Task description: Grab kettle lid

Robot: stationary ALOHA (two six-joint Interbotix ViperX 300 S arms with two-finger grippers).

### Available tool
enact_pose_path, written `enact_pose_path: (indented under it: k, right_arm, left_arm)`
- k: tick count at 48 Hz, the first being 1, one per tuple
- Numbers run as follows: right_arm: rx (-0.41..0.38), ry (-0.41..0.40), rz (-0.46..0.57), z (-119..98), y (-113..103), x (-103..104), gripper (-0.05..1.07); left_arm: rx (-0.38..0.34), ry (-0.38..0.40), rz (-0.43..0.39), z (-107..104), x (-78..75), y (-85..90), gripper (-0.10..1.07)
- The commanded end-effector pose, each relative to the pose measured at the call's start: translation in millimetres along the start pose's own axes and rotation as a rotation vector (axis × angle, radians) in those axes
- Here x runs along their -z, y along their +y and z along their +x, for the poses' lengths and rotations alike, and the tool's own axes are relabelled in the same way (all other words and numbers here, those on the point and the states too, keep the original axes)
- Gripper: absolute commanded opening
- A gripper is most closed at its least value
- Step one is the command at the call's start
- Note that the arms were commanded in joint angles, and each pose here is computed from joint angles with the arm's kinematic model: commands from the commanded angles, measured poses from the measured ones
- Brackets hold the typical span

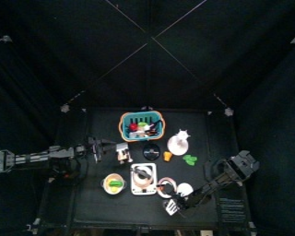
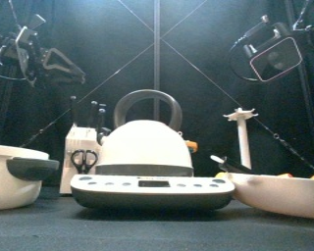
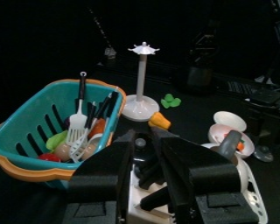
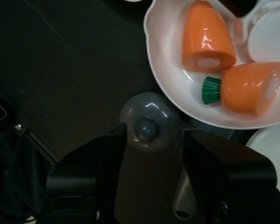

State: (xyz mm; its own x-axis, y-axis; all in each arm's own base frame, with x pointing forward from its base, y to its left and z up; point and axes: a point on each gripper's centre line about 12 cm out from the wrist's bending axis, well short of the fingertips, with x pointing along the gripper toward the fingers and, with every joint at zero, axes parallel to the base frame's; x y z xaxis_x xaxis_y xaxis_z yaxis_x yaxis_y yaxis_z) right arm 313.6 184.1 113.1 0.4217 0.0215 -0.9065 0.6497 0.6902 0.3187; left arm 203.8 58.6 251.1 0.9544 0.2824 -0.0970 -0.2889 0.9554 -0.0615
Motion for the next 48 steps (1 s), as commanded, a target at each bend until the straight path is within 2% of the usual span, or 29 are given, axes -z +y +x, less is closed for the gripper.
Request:
enact_pose_path:
  k: [1, 11, 20, 25, 31, 34, 37, 40, 44, 48]
  right_arm:
    - [-0.032, -0.005, 0.002, -7, 9, -2, 0.81]
    - [-0.018, 0.000, 0.002, -2, 7, 0, 0.80]
    - [-0.018, -0.007, 0.003, -4, 6, -4, 0.61]
    - [-0.039, -0.025, 0.003, -16, 9, -9, 0.60]
    - [-0.085, -0.084, -0.036, -31, 17, -24, 0.60]
    - [-0.124, -0.124, -0.058, -43, 23, -35, 0.60]
    - [-0.138, -0.166, -0.084, -47, 24, -46, 0.60]
    - [-0.164, -0.198, -0.102, -52, 28, -56, 0.60]
    - [-0.172, -0.214, -0.103, -56, 28, -61, 0.60]
    - [-0.182, -0.234, -0.116, -61, 29, -65, 0.60]
  left_arm:
    - [-0.002, -0.020, -0.002, 2, -7.1, 0.3, 0.67]
    - [-0.002, -0.019, -0.001, 2, -6.8, 0.2, 0.67]
    - [-0.002, -0.020, -0.001, 2, -7.1, 0.2, 0.67]
    - [-0.001, -0.018, 0.000, 2, -6.8, -0.1, 0.67]
    - [-0.002, -0.020, 0.000, 2, -7.1, 0.3, 0.67]
    - [0.006, 0.014, 0.011, 2, -4.3, -1.4, 0.67]
    - [0.028, 0.096, 0.044, 2, 1.8, -5.5, 0.67]
    - [0.115, 0.158, 0.102, 1, 6.7, -23.4, 0.67]
    - [0.175, 0.159, 0.150, -1, 6.2, -35.5, 0.67]
    - [0.203, 0.150, 0.167, 0, 3.5, -41.6, 0.67]
